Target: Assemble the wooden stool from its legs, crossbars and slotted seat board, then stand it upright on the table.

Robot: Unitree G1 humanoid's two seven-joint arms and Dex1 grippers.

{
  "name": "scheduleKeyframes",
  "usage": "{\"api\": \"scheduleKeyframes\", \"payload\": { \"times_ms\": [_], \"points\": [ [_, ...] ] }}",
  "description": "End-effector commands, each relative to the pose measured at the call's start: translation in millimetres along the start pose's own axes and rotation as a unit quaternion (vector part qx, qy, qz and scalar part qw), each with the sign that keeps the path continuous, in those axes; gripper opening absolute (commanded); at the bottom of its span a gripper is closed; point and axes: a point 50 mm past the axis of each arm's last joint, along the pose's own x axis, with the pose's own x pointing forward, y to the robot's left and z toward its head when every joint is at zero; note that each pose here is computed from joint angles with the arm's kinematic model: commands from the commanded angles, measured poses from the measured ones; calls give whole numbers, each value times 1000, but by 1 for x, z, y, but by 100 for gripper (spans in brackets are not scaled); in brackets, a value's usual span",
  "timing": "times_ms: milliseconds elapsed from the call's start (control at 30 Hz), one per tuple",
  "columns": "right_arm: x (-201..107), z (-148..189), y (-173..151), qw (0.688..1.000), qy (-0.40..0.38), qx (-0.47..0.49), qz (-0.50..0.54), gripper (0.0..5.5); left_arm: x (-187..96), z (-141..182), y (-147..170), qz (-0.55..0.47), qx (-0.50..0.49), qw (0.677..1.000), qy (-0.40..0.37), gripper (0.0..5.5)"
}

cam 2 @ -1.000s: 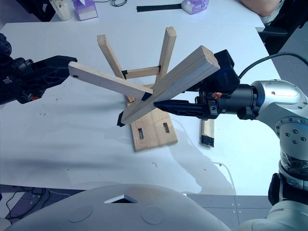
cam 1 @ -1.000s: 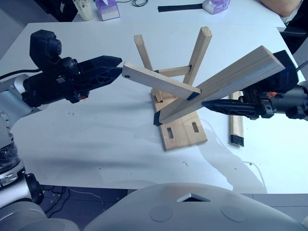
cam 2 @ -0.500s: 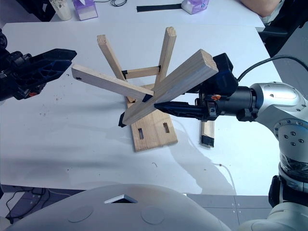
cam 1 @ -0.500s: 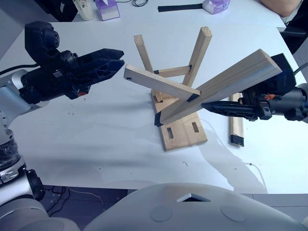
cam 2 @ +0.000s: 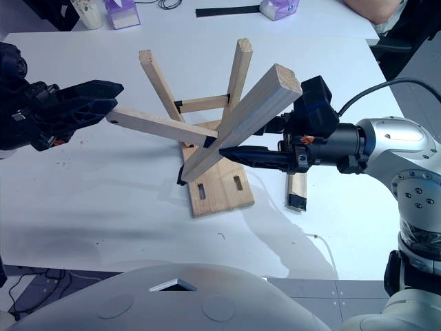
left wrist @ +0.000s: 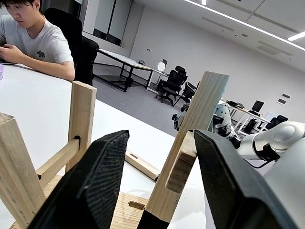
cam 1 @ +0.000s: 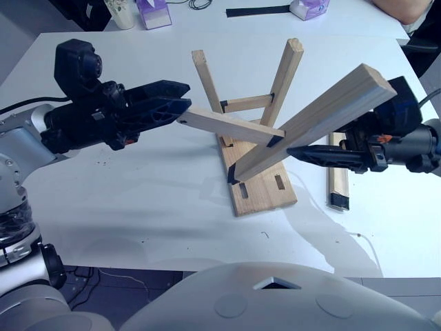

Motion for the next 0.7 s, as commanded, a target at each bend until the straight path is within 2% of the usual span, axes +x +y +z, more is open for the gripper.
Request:
{"api": "scheduleKeyframes", "payload": {
  "times_ms": [33, 333, 700],
  "points": [
    [0, 4, 2, 1000, -4, -11, 7, 204, -6, 10, 2, 18, 9, 1000, -15, 251],
    [-1, 8, 2, 1000, -14, -14, 5, 204, -26, -1, 10, 66, 1, 998, -1, 251],
    [-2, 10, 0, 1000, -16, -18, 5, 204, -21, -7, 6, 44, 1, 999, 3, 251]
  ]
}}
